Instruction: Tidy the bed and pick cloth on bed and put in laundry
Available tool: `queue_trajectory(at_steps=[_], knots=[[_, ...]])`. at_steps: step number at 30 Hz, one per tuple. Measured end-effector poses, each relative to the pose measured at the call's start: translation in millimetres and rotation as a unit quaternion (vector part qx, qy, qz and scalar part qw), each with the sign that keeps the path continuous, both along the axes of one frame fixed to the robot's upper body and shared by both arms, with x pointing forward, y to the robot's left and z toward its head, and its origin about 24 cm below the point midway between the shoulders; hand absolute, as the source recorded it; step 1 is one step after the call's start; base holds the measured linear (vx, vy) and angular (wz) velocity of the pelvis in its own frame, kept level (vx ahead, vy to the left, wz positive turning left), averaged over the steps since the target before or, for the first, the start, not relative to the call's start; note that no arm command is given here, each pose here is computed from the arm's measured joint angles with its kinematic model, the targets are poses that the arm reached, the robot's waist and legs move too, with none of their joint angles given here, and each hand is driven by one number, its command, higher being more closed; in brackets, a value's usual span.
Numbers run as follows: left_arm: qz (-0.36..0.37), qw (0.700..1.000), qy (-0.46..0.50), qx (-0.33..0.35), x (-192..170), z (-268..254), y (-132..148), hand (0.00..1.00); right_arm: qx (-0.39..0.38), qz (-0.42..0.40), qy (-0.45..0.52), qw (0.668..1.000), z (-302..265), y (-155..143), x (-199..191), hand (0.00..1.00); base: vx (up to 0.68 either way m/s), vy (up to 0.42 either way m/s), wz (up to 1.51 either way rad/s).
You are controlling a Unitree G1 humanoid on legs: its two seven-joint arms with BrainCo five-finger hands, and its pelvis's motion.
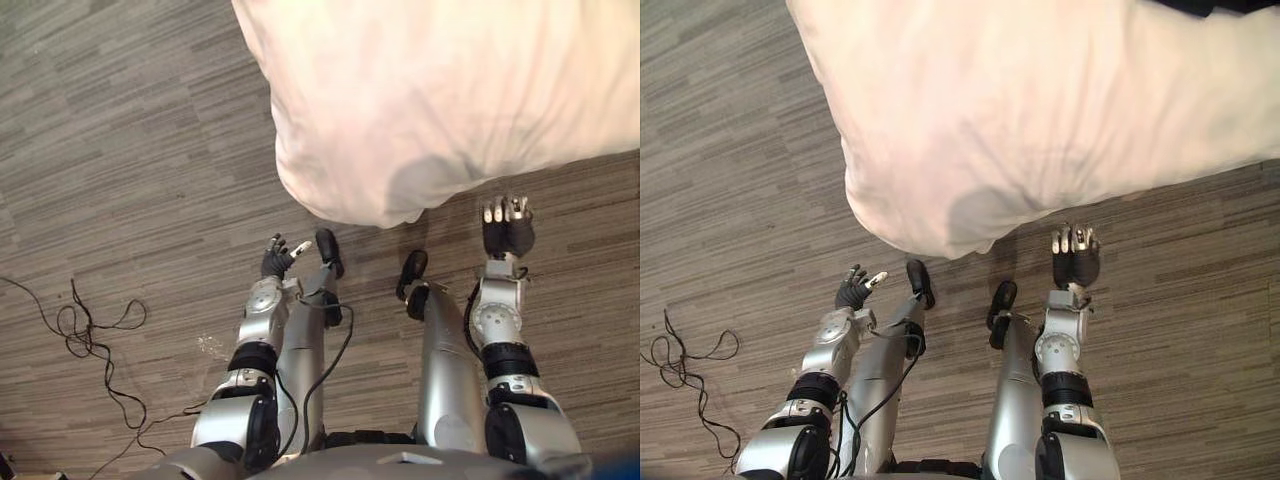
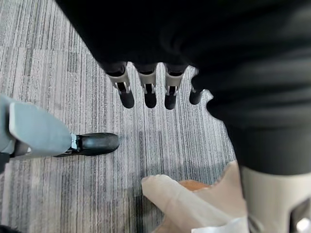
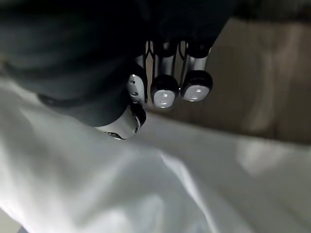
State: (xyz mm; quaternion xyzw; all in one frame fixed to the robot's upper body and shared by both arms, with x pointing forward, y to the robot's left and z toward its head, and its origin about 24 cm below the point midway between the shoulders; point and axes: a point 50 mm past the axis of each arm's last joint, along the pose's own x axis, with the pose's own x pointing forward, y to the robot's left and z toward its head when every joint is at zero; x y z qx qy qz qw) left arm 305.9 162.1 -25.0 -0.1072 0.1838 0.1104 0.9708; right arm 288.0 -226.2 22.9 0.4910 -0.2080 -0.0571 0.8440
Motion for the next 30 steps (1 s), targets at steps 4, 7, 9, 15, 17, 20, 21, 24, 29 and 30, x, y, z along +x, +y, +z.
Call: queue_trajectory(at_steps=[4, 7, 9, 15, 17, 20, 21, 24, 29, 30], knots=[[0.015, 1.0, 0.01, 0.001, -7.2, -7.0, 0.4, 0.0, -0.003, -0.025, 0.105, 0.994, -49.6, -16.7, -40.0, 0.0, 0.02, 0.008, -0.21], [0.019, 1.0, 0.016, 0.003, -12.1, -12.3, 2.7, 0.0, -0.031, -0.013, 0.201, 0.979, -81.3, -21.1, -70.8, 0.0, 0.0, 0.021, -0.17], [0.022, 0.999, 0.034, 0.003, -21.9, -22.3, 5.1, 0.0, -0.088, 0.026, 0.29, 0.953, -100.9, -15.4, -87.4, 0.0, 0.02, 0.016, -0.05], [-0.013, 0.991, 0.121, 0.056, -59.4, -59.4, 7.2, 0.0, -0.137, 0.1, 0.462, 0.871, -146.0, 9.1, -142.7, 0.0, 0.17, 0.005, 0.56], [-0.008, 0.986, 0.142, 0.082, -77.9, -70.1, 18.1, 0.0, -0.144, 0.109, 0.483, 0.857, -150.0, 12.7, -147.6, 0.0, 0.11, 0.052, 0.13], [0.012, 0.978, 0.188, 0.087, -112.4, -90.4, 27.2, 0.0, -0.166, 0.122, 0.493, 0.845, -150.5, 14.1, -147.2, 0.0, 0.05, 0.071, -0.56], [0.015, 0.975, 0.204, 0.086, -125.5, -97.1, 28.5, 0.0, -0.172, 0.125, 0.499, 0.84, -151.7, 13.9, -149.9, 0.0, 0.01, 0.103, -1.04], [0.002, 0.964, 0.25, 0.09, -164.6, -115.6, 23.9, 0.0, -0.188, 0.12, 0.528, 0.819, -156.7, 2.8, -172.5, 0.0, 0.0, 0.212, -1.06], [-0.054, 0.96, 0.257, 0.098, -176.2, -120.5, 18.3, 0.0, -0.192, 0.103, 0.56, 0.799, -164.3, -1.3, -206.8, 0.0, -0.05, 0.11, -0.56], [-0.061, 0.96, 0.255, 0.095, -175.6, -120.3, 18.6, 0.0, -0.19, 0.103, 0.56, 0.8, -165.3, 0.0, -208.5, 0.0, -0.14, 0.123, -0.68]])
